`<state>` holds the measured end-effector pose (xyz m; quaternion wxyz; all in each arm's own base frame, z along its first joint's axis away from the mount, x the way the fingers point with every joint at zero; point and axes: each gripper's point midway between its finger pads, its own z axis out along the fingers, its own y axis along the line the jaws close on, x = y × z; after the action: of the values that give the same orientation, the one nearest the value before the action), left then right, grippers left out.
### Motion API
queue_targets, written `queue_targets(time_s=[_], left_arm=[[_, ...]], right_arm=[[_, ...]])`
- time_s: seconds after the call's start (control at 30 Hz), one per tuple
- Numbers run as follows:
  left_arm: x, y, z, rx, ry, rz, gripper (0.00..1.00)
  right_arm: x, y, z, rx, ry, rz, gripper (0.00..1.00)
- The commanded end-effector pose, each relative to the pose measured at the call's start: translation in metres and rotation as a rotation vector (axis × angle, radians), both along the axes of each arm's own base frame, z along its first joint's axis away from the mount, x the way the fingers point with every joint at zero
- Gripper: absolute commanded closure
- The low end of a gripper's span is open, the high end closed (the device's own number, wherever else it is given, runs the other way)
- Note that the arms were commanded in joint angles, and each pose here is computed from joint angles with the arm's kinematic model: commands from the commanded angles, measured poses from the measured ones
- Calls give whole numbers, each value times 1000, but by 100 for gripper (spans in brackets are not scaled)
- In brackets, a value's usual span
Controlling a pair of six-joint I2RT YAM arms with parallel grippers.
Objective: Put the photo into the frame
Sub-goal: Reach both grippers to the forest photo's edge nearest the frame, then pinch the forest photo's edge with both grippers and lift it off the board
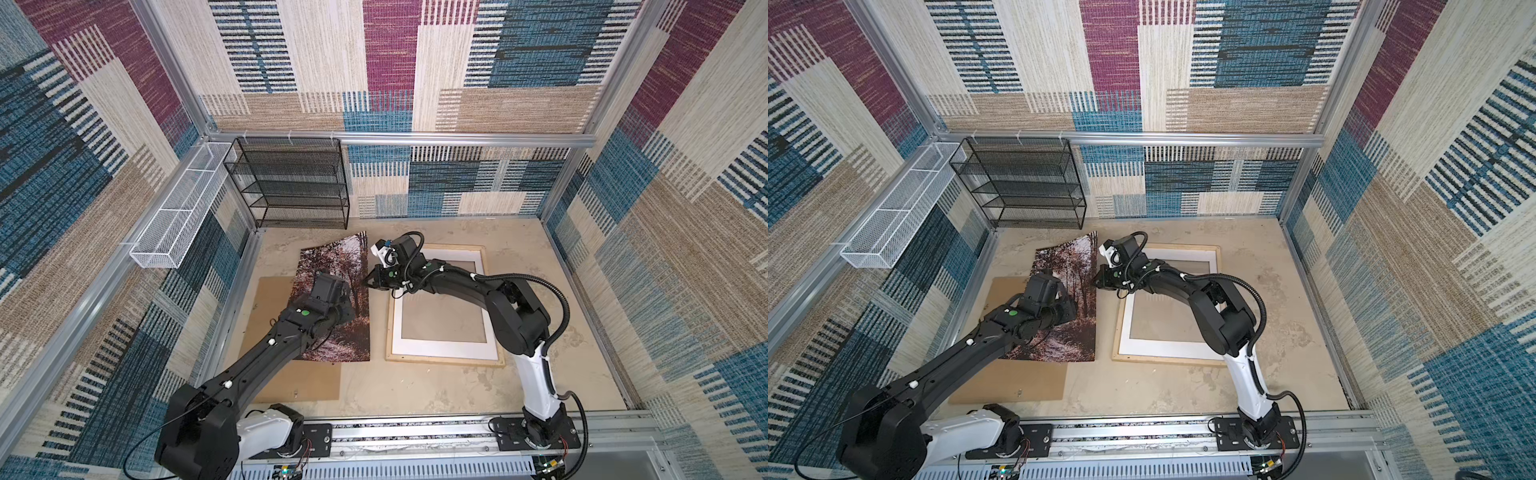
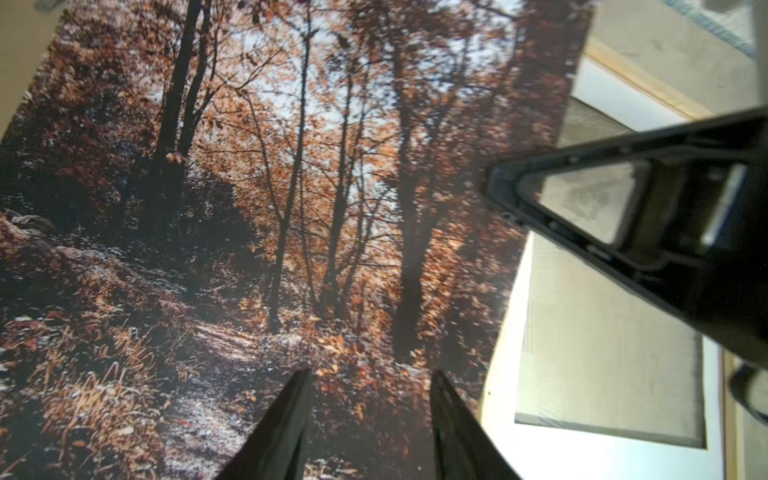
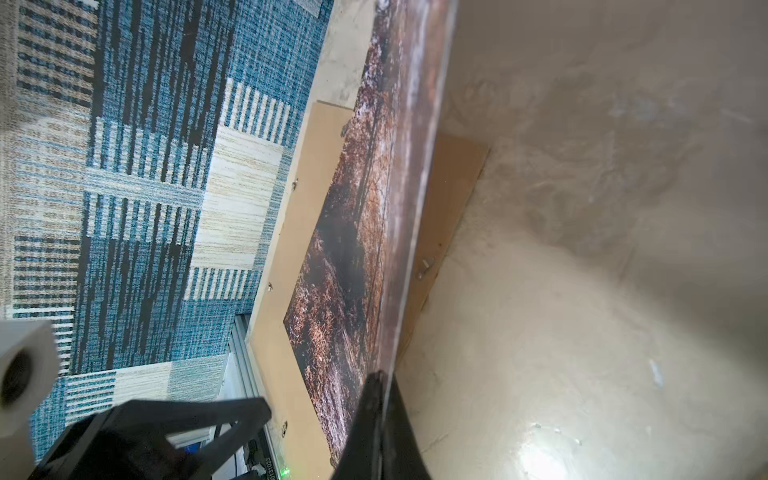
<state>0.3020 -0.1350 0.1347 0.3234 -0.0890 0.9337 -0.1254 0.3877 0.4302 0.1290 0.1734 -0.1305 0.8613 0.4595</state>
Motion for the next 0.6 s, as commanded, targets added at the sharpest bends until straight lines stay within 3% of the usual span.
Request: queue_targets(time_s=[0.0, 0.3, 0.57], left_arm=[[-1, -9, 8, 77, -48, -22, 49], [2, -47, -13, 199, -7, -90, 51], [-7, -51, -18, 390, 24, -69, 55]], right_arm=[[2, -4, 9, 4, -16, -21, 100], [-1, -10, 14, 19, -14, -34, 100], [3, -13, 16, 30, -18, -37, 100]])
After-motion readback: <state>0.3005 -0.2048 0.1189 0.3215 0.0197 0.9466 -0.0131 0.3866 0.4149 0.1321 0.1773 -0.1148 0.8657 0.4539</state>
